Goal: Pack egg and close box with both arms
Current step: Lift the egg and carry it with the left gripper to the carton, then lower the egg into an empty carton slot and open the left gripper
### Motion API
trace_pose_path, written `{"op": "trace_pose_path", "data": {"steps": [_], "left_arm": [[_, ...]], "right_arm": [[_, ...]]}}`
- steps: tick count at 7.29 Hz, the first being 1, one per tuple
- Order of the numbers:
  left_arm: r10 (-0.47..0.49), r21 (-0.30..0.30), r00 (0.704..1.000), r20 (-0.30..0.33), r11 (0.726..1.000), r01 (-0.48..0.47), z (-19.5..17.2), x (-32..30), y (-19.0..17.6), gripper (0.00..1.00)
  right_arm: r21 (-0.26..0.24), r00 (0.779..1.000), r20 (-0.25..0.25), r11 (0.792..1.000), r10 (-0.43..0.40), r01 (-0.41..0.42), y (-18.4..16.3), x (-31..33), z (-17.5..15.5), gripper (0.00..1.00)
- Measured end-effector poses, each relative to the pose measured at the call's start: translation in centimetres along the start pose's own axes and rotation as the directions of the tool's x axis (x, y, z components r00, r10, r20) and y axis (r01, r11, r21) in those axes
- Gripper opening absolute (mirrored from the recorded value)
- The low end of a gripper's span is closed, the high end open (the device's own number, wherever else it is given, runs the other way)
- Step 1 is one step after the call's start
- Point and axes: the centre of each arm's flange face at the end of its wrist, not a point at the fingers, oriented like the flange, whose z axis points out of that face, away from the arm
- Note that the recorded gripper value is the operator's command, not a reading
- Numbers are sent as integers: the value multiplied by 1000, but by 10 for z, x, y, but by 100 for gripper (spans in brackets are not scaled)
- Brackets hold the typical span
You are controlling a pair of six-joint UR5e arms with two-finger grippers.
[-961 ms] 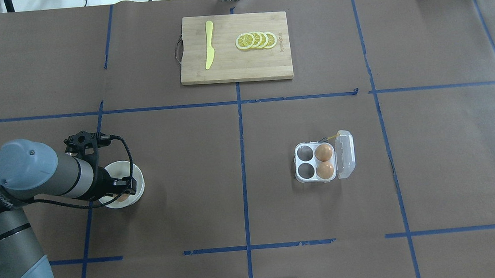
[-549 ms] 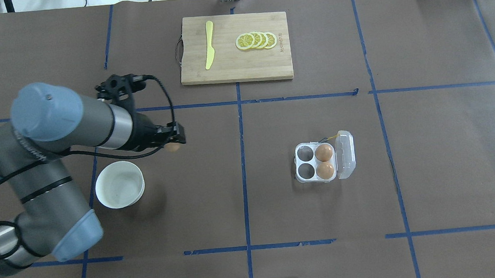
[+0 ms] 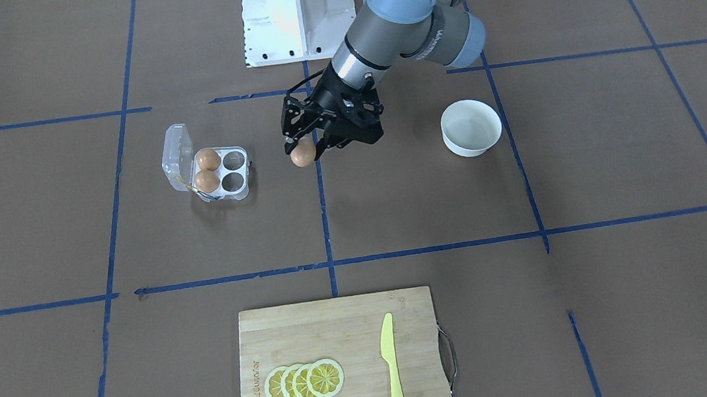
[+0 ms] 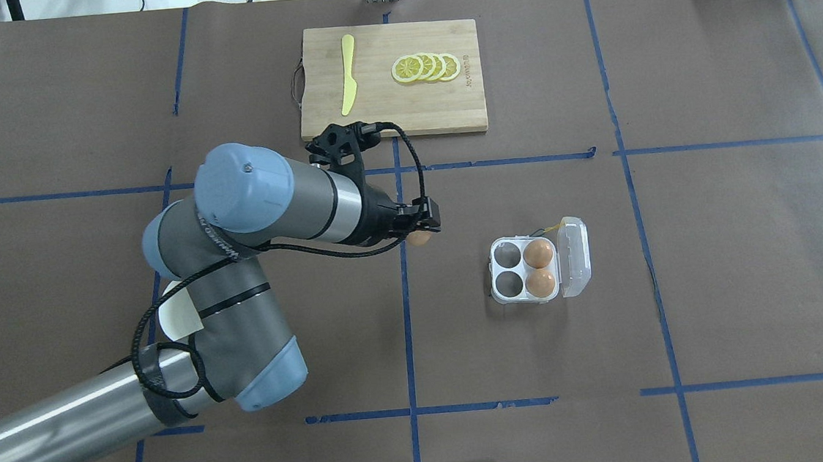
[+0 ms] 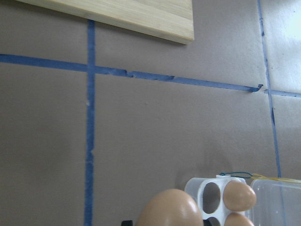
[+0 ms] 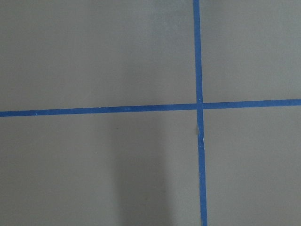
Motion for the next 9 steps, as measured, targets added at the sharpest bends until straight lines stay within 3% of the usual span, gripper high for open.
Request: {"op": "trace_pose_path", "data": {"steps": [2,4,5,6,9], "left_arm": [[19,29,999,-36,999,-18,45,25,27,0],[19,29,999,-44,999,-18,74,49,31,0],[20,28,999,-48,999,-19,83,52,34,37],[18,30,999,-47,999,-17,89,51,34,99],[-39,28,998,-47,999,41,95,51,35,100]], "right_arm": [[-1,1000,0,1000,1,-1,0,0,0,100],[-2,1000,2,1000,4,-4,1,1,1,100],[-2,1000,2,1000,6,-6,1,1,1,100],[-2,1000,2,1000,10,-10,1,1,1,100],[-2,1000,6,1000,11,-11,1,0,0,100]]}}
